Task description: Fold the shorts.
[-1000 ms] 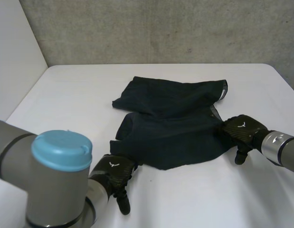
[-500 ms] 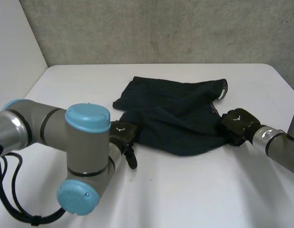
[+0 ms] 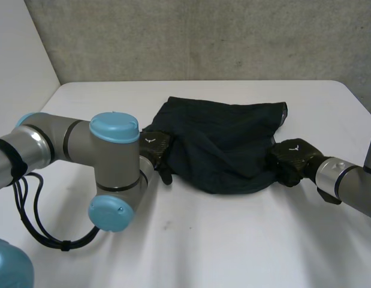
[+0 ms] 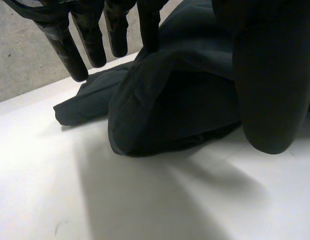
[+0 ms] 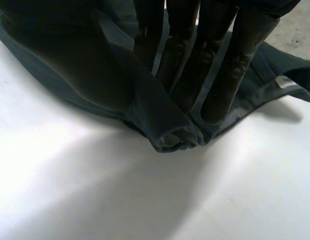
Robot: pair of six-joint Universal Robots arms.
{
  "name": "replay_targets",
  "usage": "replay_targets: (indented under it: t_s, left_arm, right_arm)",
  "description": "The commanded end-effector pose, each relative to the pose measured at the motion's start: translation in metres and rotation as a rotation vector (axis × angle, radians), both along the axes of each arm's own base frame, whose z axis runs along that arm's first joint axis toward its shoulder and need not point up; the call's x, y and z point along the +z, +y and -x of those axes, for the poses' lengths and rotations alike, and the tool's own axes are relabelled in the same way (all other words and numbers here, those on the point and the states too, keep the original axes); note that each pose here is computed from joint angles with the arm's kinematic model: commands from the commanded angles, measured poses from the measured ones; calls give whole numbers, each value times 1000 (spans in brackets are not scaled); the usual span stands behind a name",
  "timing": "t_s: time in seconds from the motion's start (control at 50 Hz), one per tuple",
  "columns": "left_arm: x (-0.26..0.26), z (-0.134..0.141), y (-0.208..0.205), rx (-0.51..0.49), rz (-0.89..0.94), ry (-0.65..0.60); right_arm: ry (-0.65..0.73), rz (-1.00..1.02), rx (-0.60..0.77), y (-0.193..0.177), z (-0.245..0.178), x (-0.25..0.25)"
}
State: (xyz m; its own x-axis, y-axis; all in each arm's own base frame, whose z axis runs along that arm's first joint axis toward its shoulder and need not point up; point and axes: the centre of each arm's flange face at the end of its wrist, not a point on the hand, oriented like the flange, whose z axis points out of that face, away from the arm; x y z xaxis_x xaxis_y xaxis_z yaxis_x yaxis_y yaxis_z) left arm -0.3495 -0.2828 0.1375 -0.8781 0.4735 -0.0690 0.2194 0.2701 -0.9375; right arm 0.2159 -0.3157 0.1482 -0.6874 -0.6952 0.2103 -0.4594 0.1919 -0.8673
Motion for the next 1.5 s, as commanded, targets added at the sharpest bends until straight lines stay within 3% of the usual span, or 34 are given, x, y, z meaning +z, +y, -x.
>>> replay_targets:
  t_s: [0.02, 0.22, 0.38, 0.6, 0.74, 1.02, 1.12, 1.3, 1.42, 1.5]
  left_arm:
    - [-5, 3, -6, 2, 9, 6]
    - [-11, 9, -18, 5, 95, 55]
    - [4, -10, -17, -11, 151, -99]
    - [110, -71, 68, -82, 202, -328]
    - [94, -81, 89, -117, 178, -396]
    - [46, -86, 93, -134, 20, -494]
    - [65, -110, 130, -138, -91, -597]
    - [87, -138, 205, -307, -209, -749]
    - [89, -129, 191, -312, -115, -755]
    - [83, -101, 141, -246, 14, -702]
  right_arm:
    - [4, -8, 21, 11, -6, 0]
    - [-23, -39, -18, 10, -4, 0]
    - [-2, -35, -70, 11, 3, 9]
    - [38, 137, -45, 47, 1, 74]
    - [76, 69, 12, 79, -10, 71]
    - [164, -57, -4, 92, -10, 34]
    - [218, -21, 39, 106, -6, 58]
    - [468, -155, 255, 164, 12, 84]
    - [444, -51, 230, 149, 7, 91]
    - [393, -47, 170, 123, -1, 80]
